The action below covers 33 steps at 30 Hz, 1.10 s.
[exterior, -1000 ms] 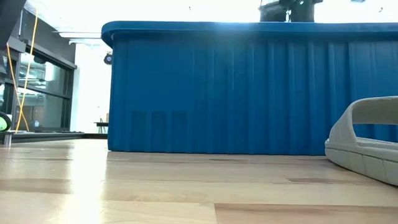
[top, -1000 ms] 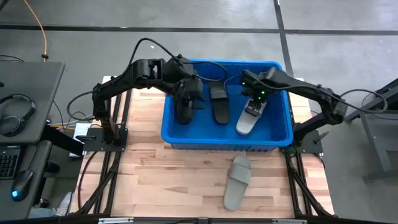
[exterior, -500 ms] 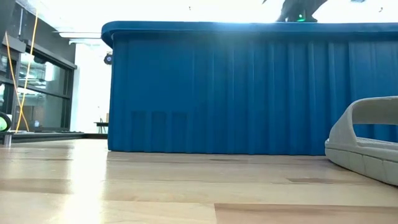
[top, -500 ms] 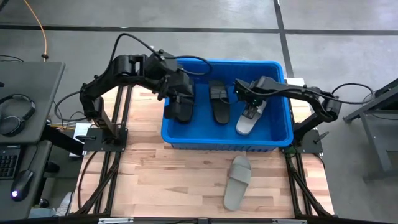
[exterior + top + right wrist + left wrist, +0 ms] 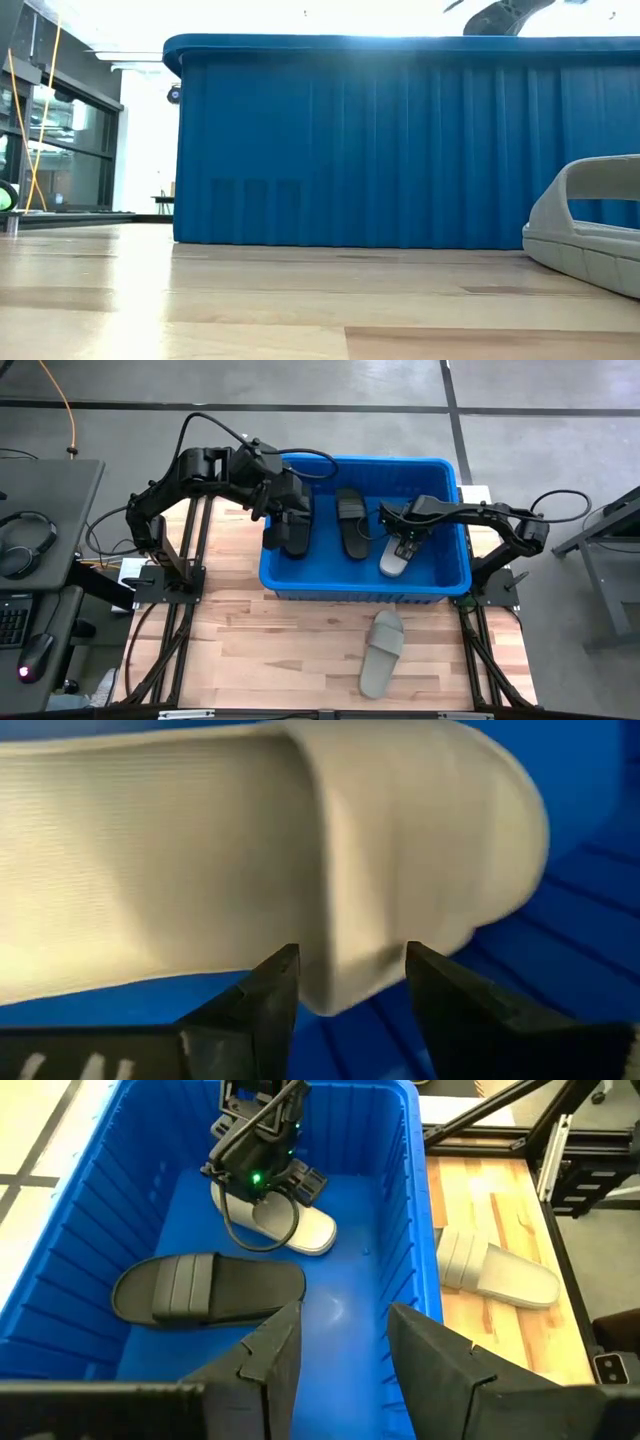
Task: Pick and place slides into bin
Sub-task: Put the gray slides into the blue bin
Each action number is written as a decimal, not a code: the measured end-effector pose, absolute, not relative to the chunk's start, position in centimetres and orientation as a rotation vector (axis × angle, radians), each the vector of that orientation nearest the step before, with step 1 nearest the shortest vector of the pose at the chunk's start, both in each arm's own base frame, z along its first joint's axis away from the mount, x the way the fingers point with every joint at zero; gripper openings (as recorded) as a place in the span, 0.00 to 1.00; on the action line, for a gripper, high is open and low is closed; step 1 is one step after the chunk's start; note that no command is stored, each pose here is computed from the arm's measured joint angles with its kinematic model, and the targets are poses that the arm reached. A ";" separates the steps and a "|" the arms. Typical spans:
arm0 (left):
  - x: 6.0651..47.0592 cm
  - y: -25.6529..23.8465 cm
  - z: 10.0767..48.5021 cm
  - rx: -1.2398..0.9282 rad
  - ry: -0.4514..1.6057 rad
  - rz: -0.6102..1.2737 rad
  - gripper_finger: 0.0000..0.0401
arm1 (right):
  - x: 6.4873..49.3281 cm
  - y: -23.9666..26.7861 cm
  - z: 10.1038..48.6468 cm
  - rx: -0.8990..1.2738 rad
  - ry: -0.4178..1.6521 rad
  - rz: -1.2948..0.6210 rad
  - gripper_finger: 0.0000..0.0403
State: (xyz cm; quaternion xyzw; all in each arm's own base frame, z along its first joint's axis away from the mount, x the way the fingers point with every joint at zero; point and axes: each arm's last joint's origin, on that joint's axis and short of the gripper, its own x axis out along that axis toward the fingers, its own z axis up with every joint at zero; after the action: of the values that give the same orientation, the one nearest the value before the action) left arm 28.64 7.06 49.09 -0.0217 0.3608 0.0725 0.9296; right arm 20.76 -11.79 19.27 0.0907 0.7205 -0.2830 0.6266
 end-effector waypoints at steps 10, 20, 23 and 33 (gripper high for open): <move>28.6 7.1 49.1 -0.057 0.740 0.159 0.34 | 20.6 -12.1 19.4 0.072 1.682 -0.690 0.28; 28.6 7.1 49.0 -0.062 0.746 0.161 0.34 | 20.9 -12.3 19.4 -0.036 1.691 -0.606 0.01; 28.6 7.1 49.0 -0.064 0.746 0.161 0.34 | 20.9 -12.5 19.5 -0.114 1.699 -0.622 0.05; 28.6 7.1 49.0 -0.071 0.746 0.164 0.34 | 21.7 -13.0 19.5 -0.219 1.652 -0.581 0.01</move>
State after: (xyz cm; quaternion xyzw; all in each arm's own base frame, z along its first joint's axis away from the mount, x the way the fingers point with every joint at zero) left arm 28.60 7.06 49.01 -0.0349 0.3639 0.0799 0.9274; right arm 21.66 -13.01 19.53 -0.0959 0.7230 -0.2541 0.6352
